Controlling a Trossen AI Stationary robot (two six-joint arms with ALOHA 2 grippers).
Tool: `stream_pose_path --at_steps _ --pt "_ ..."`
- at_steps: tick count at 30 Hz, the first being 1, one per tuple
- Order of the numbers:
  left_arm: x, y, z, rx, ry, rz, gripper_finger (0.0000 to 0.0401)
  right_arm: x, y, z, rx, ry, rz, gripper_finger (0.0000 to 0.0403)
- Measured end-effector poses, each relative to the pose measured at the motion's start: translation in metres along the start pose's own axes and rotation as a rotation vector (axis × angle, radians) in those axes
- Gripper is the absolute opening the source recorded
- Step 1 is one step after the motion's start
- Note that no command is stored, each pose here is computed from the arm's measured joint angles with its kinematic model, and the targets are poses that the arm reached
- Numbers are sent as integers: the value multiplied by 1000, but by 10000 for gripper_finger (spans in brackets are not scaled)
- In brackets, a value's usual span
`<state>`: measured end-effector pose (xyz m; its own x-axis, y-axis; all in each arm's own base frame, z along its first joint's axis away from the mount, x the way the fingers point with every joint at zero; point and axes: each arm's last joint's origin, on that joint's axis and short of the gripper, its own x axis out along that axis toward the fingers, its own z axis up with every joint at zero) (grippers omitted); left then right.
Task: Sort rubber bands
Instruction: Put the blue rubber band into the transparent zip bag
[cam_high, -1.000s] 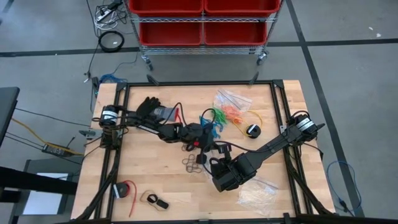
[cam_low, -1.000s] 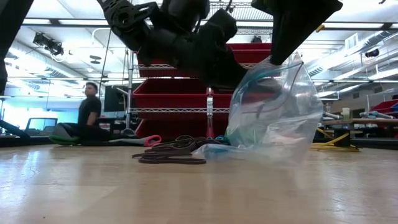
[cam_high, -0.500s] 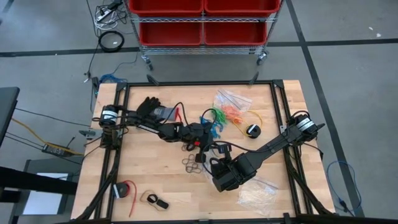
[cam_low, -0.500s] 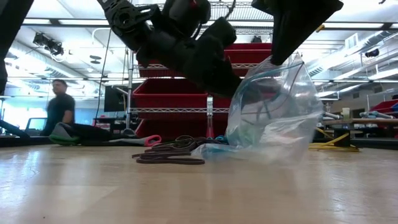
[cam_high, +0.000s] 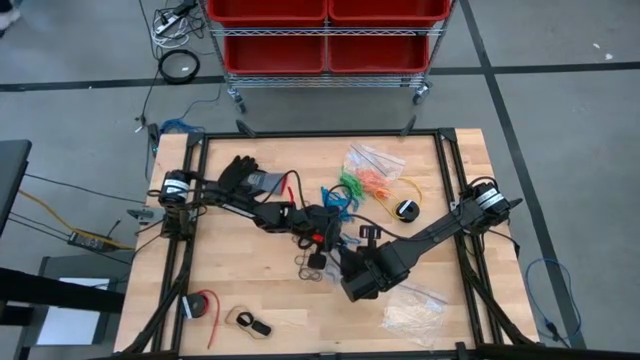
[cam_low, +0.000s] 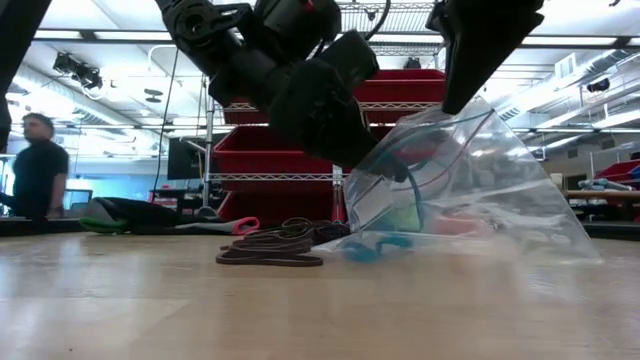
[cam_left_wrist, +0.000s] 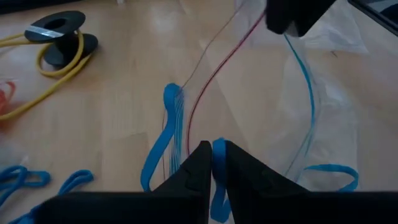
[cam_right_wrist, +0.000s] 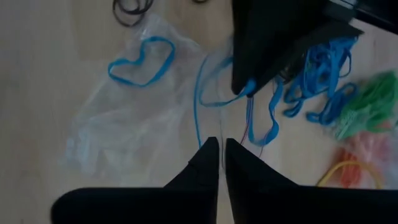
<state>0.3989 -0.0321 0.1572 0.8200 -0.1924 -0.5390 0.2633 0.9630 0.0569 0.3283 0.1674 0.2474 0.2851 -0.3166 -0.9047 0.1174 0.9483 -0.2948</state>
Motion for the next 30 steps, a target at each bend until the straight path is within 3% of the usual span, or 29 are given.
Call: stream_pose_path --at_steps 14,30 --pt "1 -14 2 20 6 -19 49 0 -1 1 199 -22 -17 133" --pt "3 -31 -1 94 68 25 49 0 -6 -4 298 0 -96 142"
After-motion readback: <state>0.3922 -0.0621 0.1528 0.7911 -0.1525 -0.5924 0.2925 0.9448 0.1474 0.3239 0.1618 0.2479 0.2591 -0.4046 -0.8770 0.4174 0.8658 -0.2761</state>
